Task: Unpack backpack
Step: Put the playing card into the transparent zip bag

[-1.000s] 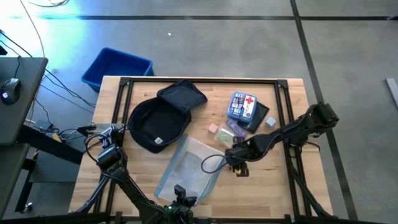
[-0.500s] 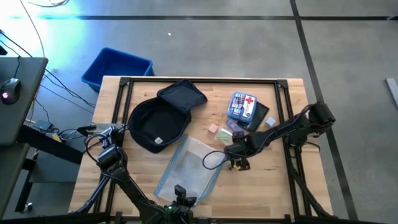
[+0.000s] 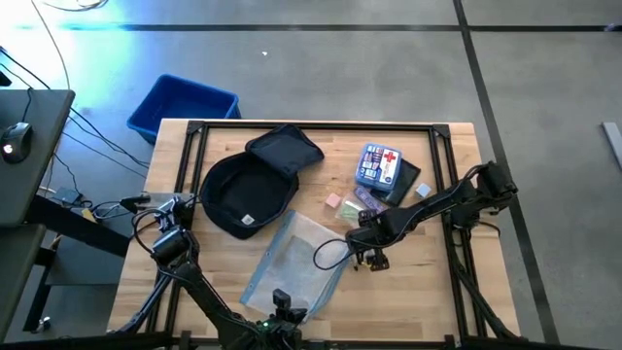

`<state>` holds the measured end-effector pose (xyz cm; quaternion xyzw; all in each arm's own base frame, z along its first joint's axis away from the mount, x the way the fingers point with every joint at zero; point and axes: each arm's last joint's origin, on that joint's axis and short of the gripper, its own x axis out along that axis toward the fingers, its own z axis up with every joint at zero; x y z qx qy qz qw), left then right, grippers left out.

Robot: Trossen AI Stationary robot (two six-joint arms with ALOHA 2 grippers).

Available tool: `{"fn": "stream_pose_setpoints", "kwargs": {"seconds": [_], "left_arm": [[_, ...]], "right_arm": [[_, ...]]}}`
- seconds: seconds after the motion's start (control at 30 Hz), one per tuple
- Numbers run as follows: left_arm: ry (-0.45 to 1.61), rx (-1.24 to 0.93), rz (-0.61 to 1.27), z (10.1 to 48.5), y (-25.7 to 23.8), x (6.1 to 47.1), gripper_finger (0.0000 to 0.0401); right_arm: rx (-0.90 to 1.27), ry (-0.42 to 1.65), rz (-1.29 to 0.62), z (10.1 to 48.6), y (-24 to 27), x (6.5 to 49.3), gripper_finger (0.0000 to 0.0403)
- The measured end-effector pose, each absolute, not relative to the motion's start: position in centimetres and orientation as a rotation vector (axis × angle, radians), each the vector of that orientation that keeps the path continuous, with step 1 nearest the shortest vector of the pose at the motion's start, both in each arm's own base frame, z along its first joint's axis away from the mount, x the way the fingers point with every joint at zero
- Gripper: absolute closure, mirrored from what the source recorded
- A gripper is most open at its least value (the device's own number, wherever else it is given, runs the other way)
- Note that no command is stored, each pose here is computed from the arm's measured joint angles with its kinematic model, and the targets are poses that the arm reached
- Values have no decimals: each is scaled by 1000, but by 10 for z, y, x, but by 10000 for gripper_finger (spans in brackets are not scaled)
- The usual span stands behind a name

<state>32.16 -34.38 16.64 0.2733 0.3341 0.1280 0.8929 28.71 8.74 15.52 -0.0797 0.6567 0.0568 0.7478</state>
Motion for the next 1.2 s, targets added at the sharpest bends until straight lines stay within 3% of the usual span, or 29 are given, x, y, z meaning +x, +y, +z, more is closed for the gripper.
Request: {"fn": "stream_pose_setpoints", "kwargs": {"seconds": [0.37,0.77,0.87,1.0,1.2], "left_arm": [[696,565,263,166,-344,322,401],[703,545,259,166,-344,321,401],[703,545,259,166,-344,321,401],[706,551,261,165,-344,321,401],[697,549,280,165,-343,321,401]], "right_arm": [[-131,1437,109,170,97,291,34],[-175,1562,104,130,108,297,34],[-167,1577,102,126,109,297,55],[-168,1582,97,129,109,295,125],[-113,1572,33,151,120,277,126]]}}
